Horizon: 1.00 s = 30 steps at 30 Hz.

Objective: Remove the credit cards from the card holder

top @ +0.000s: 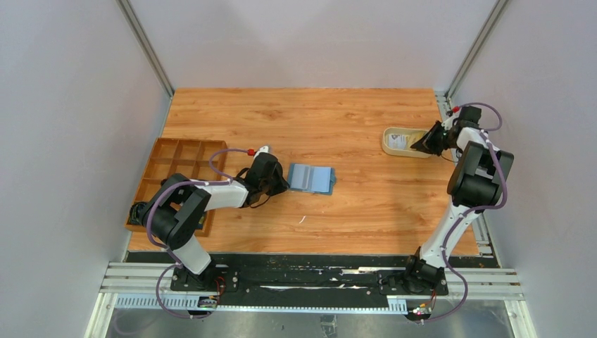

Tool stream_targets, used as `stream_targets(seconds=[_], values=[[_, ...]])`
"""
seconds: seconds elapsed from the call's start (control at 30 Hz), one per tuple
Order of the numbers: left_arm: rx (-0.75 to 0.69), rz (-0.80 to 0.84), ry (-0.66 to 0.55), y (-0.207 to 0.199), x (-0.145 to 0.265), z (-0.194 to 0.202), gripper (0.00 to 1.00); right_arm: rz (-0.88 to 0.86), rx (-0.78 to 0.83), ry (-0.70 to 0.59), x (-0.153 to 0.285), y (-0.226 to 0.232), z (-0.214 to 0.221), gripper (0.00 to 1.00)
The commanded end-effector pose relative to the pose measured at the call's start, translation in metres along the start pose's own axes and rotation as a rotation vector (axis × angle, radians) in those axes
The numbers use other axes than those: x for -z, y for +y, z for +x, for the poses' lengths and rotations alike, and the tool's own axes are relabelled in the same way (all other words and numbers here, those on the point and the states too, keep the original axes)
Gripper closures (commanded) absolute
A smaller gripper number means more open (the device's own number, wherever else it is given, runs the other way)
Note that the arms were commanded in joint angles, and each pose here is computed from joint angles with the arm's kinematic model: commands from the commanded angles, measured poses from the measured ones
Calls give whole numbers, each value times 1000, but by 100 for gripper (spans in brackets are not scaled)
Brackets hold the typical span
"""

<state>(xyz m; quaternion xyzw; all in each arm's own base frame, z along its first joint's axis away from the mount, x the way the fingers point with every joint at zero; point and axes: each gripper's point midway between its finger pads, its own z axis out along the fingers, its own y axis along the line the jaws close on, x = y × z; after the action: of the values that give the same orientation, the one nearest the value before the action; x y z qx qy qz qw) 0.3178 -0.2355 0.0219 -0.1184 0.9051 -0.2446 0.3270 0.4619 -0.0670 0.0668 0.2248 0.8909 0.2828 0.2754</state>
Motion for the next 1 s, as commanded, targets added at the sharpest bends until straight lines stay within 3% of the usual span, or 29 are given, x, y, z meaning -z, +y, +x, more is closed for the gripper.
stream_targets(seconds=[0.0, 0.07, 0.33, 0.57, 0.77, 0.87, 0.97], values=[[-36, -70, 69, 21, -1, 22, 100, 27, -24, 26, 11, -17, -3, 100], [-37, -70, 73, 21, -1, 23, 100, 34, -22, 39, 12, -19, -5, 97], [-43, -55, 73, 16, -1, 20, 100, 78, 1, 74, 19, -20, -14, 71], [-42, -35, 66, 8, 2, 15, 100, 145, 86, -8, 49, 7, -44, 51], [-45, -30, 44, 2, 6, 6, 100, 204, 264, -84, 72, 72, -46, 43], [-42, -27, 33, 0, 8, 2, 100, 161, 398, -86, 62, 135, -9, 43], [-26, -12, 14, -6, 12, -4, 100, 96, 526, -68, 33, 199, 57, 42]])
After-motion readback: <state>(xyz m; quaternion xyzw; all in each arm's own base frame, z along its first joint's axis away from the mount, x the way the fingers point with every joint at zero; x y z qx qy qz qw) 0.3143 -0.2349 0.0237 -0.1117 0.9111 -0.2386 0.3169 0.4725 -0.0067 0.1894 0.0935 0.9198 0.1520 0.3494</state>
